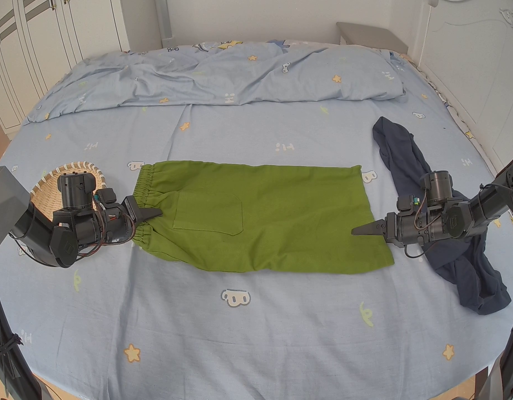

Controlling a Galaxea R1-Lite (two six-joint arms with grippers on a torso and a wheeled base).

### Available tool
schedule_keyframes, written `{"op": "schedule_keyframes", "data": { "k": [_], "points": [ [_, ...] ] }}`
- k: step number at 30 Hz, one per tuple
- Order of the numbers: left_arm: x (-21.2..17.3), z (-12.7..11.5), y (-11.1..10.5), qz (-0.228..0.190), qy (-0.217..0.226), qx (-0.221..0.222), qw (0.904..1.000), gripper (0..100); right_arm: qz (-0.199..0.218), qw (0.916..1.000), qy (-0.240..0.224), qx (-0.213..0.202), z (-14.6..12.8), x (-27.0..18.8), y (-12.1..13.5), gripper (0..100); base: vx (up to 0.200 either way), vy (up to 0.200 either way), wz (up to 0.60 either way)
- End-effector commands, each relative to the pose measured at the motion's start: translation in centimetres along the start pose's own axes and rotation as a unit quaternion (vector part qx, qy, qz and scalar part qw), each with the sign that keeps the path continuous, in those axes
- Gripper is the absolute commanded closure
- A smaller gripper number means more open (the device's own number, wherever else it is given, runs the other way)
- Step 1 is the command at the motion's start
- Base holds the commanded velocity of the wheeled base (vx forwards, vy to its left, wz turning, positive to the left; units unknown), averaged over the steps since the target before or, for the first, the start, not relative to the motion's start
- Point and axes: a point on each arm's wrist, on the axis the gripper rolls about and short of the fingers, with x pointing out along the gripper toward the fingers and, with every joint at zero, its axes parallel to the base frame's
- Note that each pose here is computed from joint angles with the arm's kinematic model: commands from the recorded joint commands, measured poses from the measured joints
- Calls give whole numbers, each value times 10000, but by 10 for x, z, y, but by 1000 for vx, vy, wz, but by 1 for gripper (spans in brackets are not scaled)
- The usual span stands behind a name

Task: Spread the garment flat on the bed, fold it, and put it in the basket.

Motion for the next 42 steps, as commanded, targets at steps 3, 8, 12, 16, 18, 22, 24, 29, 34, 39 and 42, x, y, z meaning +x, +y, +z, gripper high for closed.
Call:
{"op": "schedule_keyframes", "data": {
  "k": [3, 8, 12, 16, 18, 22, 24, 29, 34, 39, 42],
  "points": [
    [0, 0, 1, 6, 1, -7, 10000, 100, -93, 9998, -140, 83, 4, -8, -10, 100, 0, 0, 0],
    [1, 0, 0, 1, 7, -4, 10000, 100, 128, 9994, -195, 241, 7, -17, -15, 100, 0, 0, 0],
    [1, -1, 1, 8, 17, -12, 10000, 100, 111, 9993, -247, 269, 8, -22, -17, 100, 0, 0, 0],
    [0, 0, 0, 21, 22, -15, 10000, 100, 93, 9991, -323, 248, 11, -31, -12, 100, 0, 0, 0],
    [-2, 0, -1, 44, 54, -40, 10000, 100, 129, 9988, -445, 125, 16, -46, 6, 100, 0, 0, 0],
    [-15, 4, -13, 129, 159, -82, 9998, 100, 191, 9983, -556, 52, 18, -69, 37, 100, 0, 0, 0],
    [-26, 2, -21, 284, 417, -175, 9986, 100, 209, 9983, -536, 38, 14, -87, 59, 100, 0, 0, 0],
    [-42, -9, -22, 626, 931, -113, 9936, 100, 170, 9993, -230, 222, -4, -97, 72, 100, 0, 0, 0],
    [-64, -30, -24, 826, 1252, -271, 9883, 100, 50, 9989, 43, 467, -36, -101, 65, 100, 0, 0, 0],
    [-88, -63, -23, 965, 1557, -236, 9828, 100, -65, 9972, 477, 573, -81, -102, 57, 100, 0, 0, 0],
    [-108, -86, -21, 1042, 1771, -256, 9783, 100, -83, 9945, 772, 705, -109, -101, 53, 100, 0, 0, 0]
  ]
}}
